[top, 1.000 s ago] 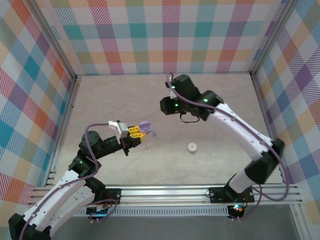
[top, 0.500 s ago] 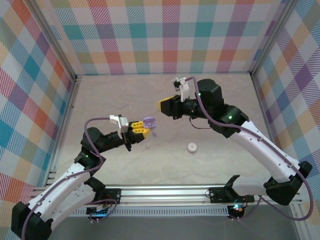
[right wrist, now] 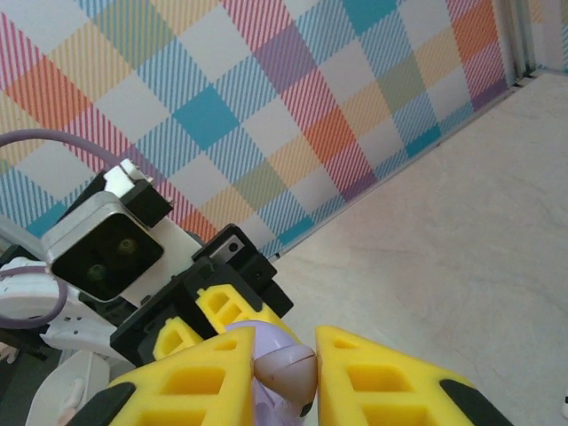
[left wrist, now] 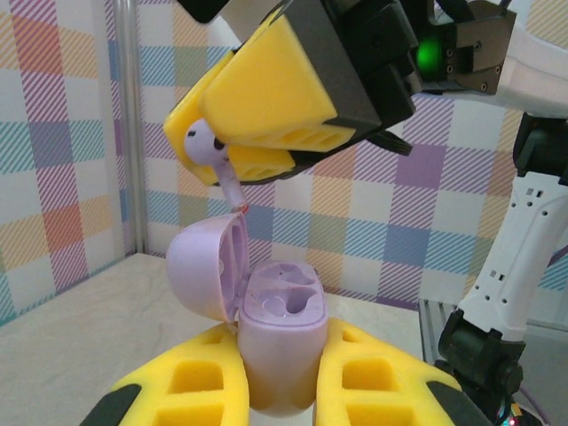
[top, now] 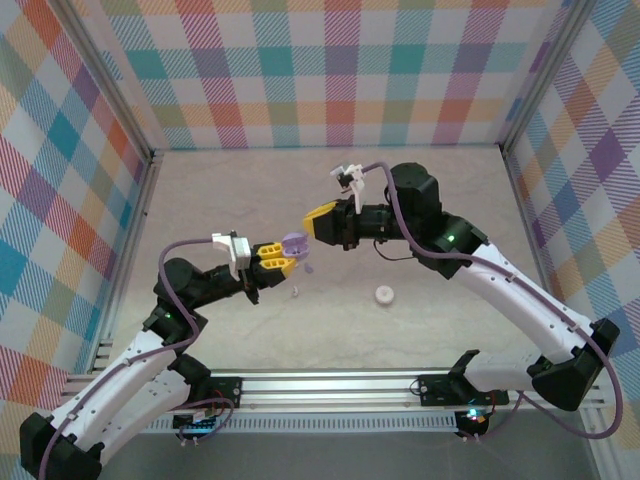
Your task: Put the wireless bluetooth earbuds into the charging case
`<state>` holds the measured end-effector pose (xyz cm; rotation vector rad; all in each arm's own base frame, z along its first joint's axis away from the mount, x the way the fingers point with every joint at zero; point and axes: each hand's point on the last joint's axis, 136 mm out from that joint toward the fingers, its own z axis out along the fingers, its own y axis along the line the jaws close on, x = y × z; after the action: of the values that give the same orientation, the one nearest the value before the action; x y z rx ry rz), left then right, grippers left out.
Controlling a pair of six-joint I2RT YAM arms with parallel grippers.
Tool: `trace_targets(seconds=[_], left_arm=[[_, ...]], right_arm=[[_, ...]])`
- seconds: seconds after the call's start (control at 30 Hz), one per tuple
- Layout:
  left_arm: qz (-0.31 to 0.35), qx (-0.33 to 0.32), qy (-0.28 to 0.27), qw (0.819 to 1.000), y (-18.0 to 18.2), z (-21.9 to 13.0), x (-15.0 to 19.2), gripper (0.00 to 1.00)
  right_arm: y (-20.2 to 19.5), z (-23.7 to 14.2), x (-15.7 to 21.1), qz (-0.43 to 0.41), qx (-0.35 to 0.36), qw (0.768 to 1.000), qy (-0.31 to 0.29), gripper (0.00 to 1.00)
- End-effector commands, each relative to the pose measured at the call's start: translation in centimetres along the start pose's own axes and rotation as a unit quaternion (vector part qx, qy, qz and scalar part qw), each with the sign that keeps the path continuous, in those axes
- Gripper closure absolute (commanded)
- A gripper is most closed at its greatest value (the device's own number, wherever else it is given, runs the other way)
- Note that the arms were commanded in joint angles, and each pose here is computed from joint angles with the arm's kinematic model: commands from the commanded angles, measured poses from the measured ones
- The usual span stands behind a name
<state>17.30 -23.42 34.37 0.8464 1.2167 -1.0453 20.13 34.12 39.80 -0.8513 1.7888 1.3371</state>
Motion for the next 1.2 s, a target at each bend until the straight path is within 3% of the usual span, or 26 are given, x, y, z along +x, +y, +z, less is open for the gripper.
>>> trace_targets(seconds=[0.0, 0.3, 0.53, 0.83, 1.17], left_arm=[[0.045, 0.017, -0.001, 0.999, -0.8, 0.4, -0.9, 1.0], [0.072, 0.027, 0.015, 0.997, -0.1, 2.0, -0.8, 1.0], [0.063, 0.03, 0.011, 0.998, 0.0, 2.3, -1.3, 1.0], [0.041, 0.048, 0.01, 0.998, -0.6, 2.3, -1.4, 1.0], [0.016, 0.067, 0.012, 0.998, -0.8, 2.9, -1.3, 1.0]], right_arm=[[2.2, -1.1, -1.2, -0.049, -0.032, 0.998, -0.023, 0.78], [3.0, -1.1, -1.1, -0.06, -0.046, 0.997, -0.016, 0.78], [2.7, 0.7, 1.1, -0.09, -0.038, 0.994, 0.044, 0.77], [1.8, 1.2, 2.2, -0.136, -0.021, 0.987, 0.078, 0.77], [1.6, 0.1, 1.4, -0.183, 0.007, 0.981, 0.062, 0.77]])
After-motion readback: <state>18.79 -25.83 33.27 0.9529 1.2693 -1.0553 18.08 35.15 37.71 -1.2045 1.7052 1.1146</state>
